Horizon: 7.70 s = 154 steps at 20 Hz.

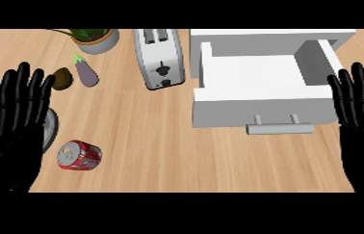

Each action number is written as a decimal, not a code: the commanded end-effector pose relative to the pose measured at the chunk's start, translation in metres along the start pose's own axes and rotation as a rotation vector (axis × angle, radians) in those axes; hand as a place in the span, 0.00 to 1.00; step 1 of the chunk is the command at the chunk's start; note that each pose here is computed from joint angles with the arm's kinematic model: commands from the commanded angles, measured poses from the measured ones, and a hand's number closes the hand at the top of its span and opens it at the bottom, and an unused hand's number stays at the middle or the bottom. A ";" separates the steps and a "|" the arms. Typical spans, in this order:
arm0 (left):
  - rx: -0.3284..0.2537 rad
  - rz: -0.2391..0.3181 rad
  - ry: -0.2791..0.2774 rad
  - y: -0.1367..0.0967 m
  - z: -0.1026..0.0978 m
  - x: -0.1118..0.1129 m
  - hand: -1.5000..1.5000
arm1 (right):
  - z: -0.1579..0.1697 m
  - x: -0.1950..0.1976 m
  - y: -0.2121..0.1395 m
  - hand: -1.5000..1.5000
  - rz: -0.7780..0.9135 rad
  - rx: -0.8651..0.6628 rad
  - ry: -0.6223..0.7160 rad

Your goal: Pick up the can, place it into the drawer and close the drawer

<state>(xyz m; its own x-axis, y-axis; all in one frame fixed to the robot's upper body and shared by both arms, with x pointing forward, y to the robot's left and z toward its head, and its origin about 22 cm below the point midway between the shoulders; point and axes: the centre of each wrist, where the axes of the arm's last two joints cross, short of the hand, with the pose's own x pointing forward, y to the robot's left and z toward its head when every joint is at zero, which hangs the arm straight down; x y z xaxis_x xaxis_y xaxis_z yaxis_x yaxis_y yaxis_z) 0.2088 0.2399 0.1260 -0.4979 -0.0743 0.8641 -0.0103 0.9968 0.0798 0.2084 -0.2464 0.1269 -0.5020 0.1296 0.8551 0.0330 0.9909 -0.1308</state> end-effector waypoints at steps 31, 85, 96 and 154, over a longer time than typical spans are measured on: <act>-1.034 0.311 0.306 0.168 -0.006 -0.030 0.00 | 0.057 -0.030 -0.022 0.00 0.008 -0.077 0.322; -0.892 0.220 0.449 0.149 0.036 -0.179 0.00 | 0.053 -0.030 -0.035 0.00 -0.015 -0.054 0.288; -0.905 0.206 0.451 0.137 0.042 -0.204 0.00 | 0.051 -0.024 -0.038 0.00 -0.024 -0.056 0.278; 0.029 0.107 0.351 -0.037 -0.061 -0.158 1.00 | 0.071 -0.008 -0.043 0.00 -0.015 -0.127 0.287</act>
<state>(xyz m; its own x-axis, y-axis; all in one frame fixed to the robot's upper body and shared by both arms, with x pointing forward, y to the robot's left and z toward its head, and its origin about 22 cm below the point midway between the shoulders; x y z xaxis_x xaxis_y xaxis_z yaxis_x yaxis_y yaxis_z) 0.3265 0.2493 -0.0250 -0.1290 0.0313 0.9912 -0.0005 0.9995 -0.0316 0.1411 -0.2999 0.0944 -0.2430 0.1021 0.9646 0.1489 0.9866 -0.0669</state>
